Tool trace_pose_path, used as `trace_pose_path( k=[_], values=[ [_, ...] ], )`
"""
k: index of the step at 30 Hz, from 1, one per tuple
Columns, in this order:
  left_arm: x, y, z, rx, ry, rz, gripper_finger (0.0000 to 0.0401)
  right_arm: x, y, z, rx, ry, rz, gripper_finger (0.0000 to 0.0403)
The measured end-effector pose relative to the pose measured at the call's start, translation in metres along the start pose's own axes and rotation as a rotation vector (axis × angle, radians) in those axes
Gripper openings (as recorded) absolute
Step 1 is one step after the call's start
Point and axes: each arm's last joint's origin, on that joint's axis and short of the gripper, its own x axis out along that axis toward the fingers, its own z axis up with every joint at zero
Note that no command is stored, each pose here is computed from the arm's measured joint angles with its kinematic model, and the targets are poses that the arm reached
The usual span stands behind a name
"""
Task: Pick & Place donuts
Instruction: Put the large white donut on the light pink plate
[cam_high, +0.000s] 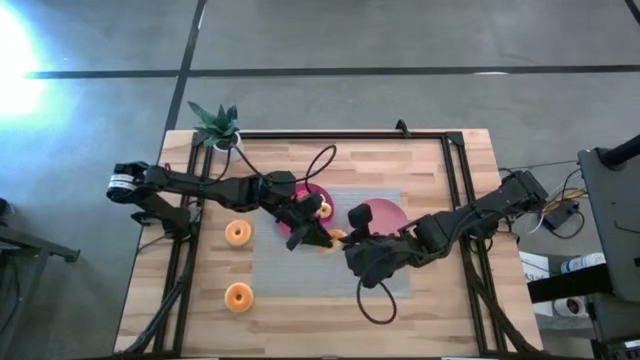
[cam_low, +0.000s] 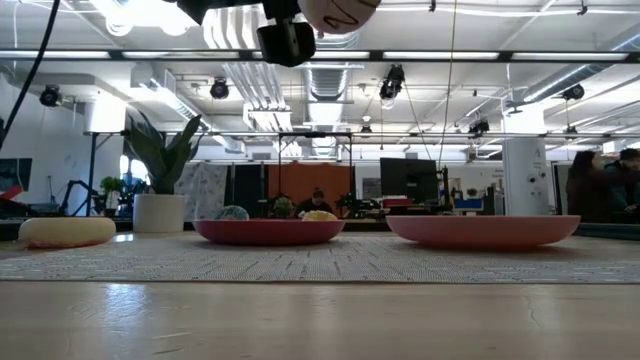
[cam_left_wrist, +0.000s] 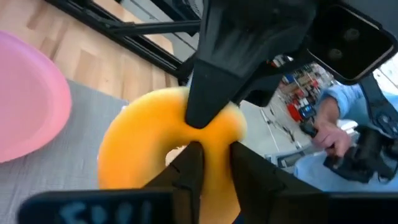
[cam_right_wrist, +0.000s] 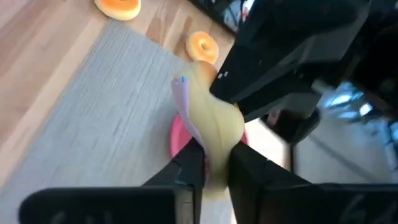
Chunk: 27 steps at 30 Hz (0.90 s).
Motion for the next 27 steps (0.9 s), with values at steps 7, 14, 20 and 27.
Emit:
trace_pose_path(
  k=[7,14,20,27],
  values=[
    [-0.006,0.003,0.0,-0.023,0.01,0.059,0.0124,0.003,-0.002,-0.023,0.15,0.196,0.191,0.003],
    [-0.018,0.002,-0.007,-0.036,0.025,0.261,0.0127,0.031,-0.024,-0.091,0.442,0.611,0.166,0.0029],
    [-0.02,-0.025,-0.017,0.045,-0.014,0.302,0.0125,0.055,-0.05,-0.146,0.735,0.643,0.178,0.0029],
    [-0.03,-0.053,-0.037,0.095,0.04,0.353,0.0125,0.079,-0.08,-0.198,1.099,0.634,0.345,0.0029]
  ],
)
